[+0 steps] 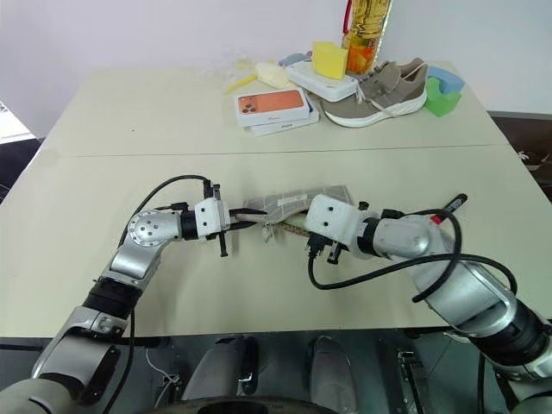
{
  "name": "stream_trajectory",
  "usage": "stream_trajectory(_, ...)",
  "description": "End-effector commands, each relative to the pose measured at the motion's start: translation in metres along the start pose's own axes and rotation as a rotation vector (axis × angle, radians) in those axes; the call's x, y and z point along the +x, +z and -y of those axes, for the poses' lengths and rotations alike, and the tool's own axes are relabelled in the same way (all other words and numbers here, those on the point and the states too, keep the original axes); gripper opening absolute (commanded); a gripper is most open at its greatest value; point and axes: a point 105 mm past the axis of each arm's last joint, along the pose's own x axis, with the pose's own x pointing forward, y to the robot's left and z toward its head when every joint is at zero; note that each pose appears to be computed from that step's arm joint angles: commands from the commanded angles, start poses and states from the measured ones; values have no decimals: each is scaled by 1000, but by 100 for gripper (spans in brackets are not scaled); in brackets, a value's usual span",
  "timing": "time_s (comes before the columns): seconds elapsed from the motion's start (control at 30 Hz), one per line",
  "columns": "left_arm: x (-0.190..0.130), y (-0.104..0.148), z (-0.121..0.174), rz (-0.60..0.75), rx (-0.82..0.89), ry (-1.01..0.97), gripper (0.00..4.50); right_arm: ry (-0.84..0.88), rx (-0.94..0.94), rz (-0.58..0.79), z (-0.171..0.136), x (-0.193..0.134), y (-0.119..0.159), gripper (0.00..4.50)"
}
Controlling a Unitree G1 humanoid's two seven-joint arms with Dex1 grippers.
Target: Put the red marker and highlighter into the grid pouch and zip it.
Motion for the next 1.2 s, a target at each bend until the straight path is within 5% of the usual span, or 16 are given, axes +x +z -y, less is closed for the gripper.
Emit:
stream_trajectory(0.03,7,21,7,72,62,-79,0,21,-103,55,-6,1,19,88)
stream_trajectory(0.2,5,18,6,55,62,-73,0,30,-112,31,-6,-4,14,88)
stream_trajectory(0.23,4,15,4,44,60,-64,0,26,-109,33,-5,-8,14,190)
stream_trajectory(0.33,2,6,-1,1,56,-27,0,-16,-53,111,1,-19,24,318)
stream_trajectory(0.6,6,-15,-17,-61,-17,169,0,-96,326,345,14,-60,30,318)
stream_trajectory(0.63,9,-18,-21,-71,-53,214,0,-141,429,360,20,-67,19,318)
stream_trajectory(0.73,16,-23,-25,-88,-104,281,0,-309,634,325,38,-80,-17,446)
stream_trajectory(0.9,26,-24,-35,-87,-149,377,0,-872,1039,-85,67,-102,-143,446)
stream_trajectory(1.2,35,-22,-31,-78,-162,380,0,-1036,1237,-180,62,-89,-192,446)
